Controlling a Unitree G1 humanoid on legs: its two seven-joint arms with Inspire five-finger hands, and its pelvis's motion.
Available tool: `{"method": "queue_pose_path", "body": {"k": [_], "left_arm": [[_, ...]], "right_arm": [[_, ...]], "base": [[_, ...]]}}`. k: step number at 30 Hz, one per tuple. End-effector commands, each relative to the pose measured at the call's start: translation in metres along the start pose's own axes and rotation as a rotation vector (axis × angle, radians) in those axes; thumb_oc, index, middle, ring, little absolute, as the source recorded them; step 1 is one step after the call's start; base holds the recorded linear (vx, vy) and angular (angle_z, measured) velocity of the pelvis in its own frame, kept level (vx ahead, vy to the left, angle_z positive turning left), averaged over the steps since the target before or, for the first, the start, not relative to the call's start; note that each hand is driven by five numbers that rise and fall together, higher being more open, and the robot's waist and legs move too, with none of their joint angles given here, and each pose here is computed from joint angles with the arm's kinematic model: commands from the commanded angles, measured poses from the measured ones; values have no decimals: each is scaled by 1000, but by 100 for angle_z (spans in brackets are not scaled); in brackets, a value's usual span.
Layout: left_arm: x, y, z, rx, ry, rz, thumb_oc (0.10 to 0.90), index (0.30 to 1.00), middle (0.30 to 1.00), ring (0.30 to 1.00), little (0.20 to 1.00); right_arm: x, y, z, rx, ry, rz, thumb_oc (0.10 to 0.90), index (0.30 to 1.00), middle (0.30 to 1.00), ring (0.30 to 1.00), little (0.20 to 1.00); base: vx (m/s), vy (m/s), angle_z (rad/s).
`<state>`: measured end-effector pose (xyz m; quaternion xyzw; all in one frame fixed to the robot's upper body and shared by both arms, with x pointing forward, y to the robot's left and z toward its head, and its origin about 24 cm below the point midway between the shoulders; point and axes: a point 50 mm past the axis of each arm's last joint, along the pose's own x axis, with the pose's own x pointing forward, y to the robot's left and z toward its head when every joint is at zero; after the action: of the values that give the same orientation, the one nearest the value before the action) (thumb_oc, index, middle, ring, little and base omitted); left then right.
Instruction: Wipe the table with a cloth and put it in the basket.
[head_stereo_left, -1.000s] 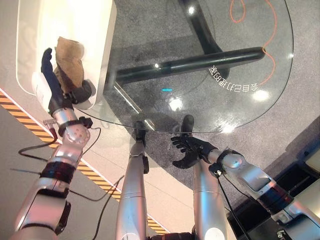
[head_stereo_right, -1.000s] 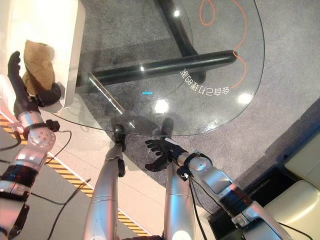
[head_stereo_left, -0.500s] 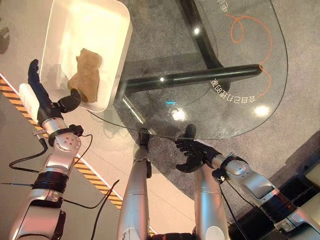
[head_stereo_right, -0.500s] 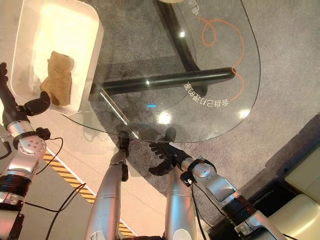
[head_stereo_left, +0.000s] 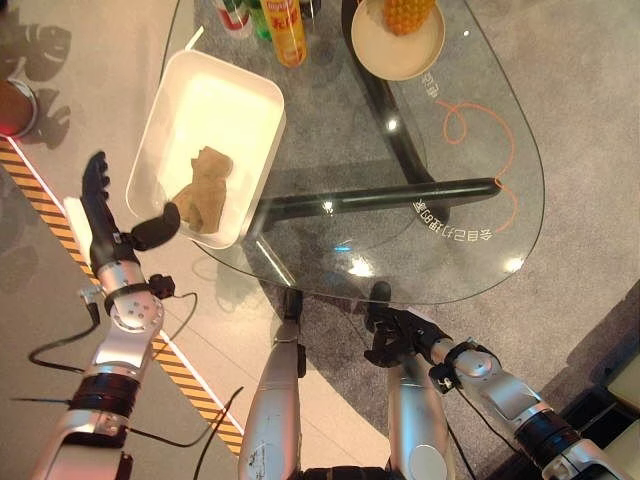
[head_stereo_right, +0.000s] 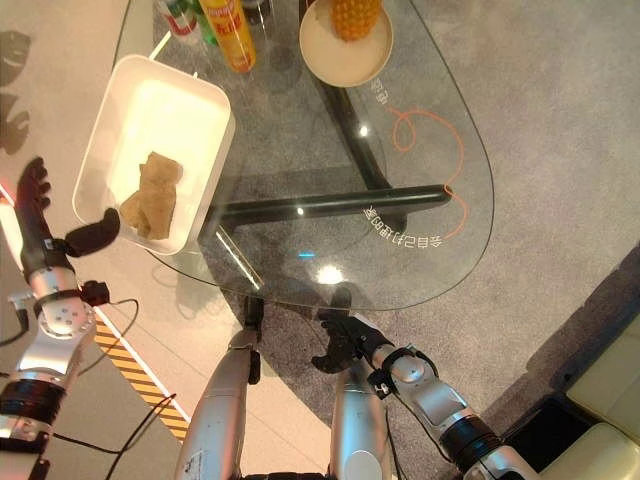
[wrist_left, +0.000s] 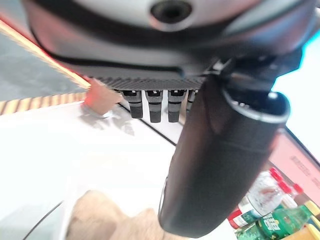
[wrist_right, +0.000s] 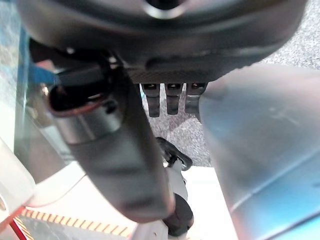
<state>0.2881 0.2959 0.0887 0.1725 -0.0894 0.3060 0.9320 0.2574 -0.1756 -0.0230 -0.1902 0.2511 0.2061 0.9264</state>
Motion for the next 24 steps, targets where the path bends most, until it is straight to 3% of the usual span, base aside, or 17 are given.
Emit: {"method": "queue_pose_path", "body": {"k": [1,6,11,19,24], "left_arm": [[-2,10,9,-83,-30,18,800,900,900,900,900],[-29,-6,-28,-107,151,-76,800,900,900,900,900],[-79,-27,-78,-157,426,-223,800,900,900,900,900],[-153,-27,-137,-68,763,-304,800,900,900,900,900],[-187,-22,-161,29,921,-343,800,900,900,900,900]], "right_arm": [[-12,15,-18,60,-21,13,800,900,900,900,900],[-8,15,-29,119,10,-37,800,900,900,900,900],[-7,17,-60,235,132,-101,800,900,900,900,900],[-22,18,-109,409,287,-360,800,900,900,900,900],[-35,26,-141,440,423,-413,800,900,900,900,900]], "base": [[-26,-150,12],[-22,-95,5],[-6,-80,-1],[30,-45,1],[72,-18,0]]}}
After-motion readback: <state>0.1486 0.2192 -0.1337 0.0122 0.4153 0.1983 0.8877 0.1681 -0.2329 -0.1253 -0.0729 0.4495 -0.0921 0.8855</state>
